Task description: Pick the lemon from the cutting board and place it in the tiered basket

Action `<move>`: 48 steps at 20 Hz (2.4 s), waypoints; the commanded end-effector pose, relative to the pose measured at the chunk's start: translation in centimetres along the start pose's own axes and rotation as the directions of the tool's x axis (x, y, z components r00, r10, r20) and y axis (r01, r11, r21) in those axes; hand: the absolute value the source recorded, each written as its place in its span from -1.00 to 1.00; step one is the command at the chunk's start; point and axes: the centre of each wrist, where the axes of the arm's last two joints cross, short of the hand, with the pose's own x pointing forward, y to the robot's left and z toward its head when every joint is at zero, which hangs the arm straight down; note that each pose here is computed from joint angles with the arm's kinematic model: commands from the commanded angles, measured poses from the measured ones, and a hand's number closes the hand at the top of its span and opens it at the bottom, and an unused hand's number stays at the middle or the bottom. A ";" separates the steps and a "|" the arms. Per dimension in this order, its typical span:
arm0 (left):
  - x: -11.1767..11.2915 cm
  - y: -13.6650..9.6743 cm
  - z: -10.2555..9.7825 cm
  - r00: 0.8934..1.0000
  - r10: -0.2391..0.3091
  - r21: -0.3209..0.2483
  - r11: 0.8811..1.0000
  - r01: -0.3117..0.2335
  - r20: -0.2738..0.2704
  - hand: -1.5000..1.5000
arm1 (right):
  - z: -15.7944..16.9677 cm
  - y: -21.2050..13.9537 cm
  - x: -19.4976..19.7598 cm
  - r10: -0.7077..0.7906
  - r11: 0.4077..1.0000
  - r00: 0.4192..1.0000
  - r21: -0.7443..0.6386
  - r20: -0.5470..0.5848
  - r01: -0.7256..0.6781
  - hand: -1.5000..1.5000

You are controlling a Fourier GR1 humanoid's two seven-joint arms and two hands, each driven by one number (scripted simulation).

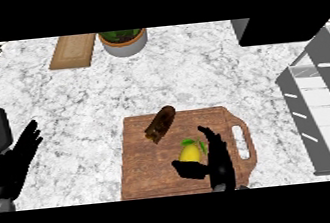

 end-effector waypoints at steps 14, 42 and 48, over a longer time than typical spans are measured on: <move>-1.0 0.7 -0.4 1.000 0.011 0.015 1.000 -0.011 -0.020 0.00 | 1.7 -0.7 -0.5 -0.046 0.963 0.993 -0.259 0.108 0.073 1.00; -2.0 2.1 1.8 1.000 0.015 0.036 0.999 -0.014 -0.015 0.00 | 17.3 -7.0 -0.7 0.584 0.748 0.612 -0.647 0.534 -0.149 1.00; -0.6 0.8 0.7 1.000 0.015 0.022 1.000 -0.015 -0.004 0.00 | 16.3 -7.7 0.4 0.590 0.727 0.576 -0.683 0.566 -0.074 1.00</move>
